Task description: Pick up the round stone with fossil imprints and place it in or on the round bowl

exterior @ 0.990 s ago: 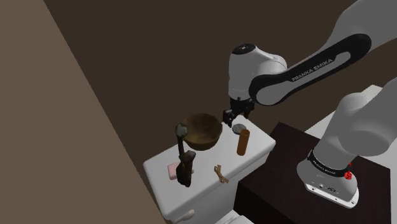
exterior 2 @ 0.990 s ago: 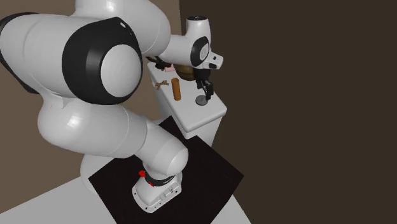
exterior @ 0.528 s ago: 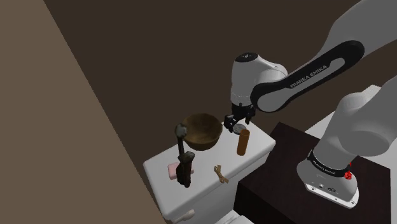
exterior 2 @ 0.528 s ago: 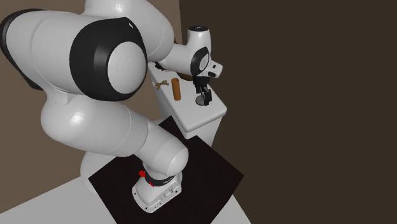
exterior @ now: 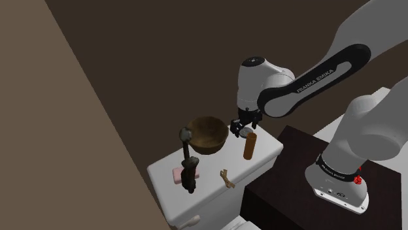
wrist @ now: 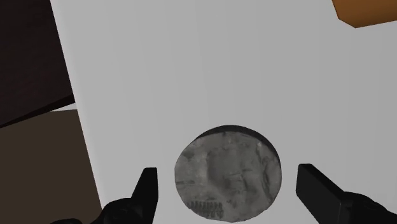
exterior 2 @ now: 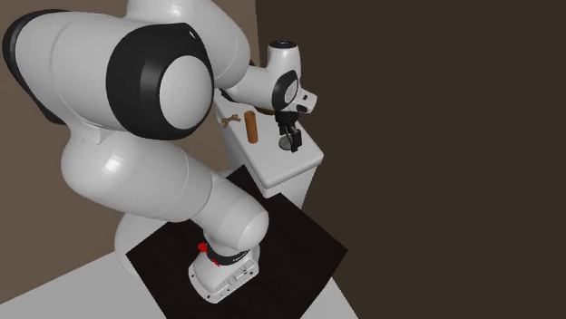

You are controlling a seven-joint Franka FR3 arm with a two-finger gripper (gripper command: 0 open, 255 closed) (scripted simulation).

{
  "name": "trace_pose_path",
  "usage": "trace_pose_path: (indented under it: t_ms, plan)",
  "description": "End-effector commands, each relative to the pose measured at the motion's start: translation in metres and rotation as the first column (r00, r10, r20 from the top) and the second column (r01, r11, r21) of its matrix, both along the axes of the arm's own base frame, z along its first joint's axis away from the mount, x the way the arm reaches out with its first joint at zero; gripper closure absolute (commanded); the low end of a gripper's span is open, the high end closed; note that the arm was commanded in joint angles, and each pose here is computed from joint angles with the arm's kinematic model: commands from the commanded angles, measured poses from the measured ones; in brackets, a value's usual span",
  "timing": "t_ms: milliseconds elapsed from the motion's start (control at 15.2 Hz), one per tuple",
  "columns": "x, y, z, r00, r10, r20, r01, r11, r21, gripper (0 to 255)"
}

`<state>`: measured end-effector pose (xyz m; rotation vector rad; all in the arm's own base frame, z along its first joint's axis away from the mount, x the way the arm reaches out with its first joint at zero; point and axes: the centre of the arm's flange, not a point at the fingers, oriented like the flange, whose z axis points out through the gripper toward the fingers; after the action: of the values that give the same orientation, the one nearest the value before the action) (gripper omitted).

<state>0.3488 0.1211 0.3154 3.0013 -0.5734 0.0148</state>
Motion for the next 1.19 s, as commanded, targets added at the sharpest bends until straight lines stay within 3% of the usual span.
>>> trace_pose_path:
  t_ms: [0, 594, 1122]
  plan:
    - [0.0, 0.0, 0.0, 1.0, 0.0, 0.0, 0.0, 1.0, 0.0, 255]
    - [0.0, 0.0, 0.0, 1.0, 0.0, 0.0, 0.0, 1.0, 0.0, 255]
    - [0.0, 0.0, 0.042, 1.0, 0.0, 0.0, 0.0, 1.0, 0.0, 255]
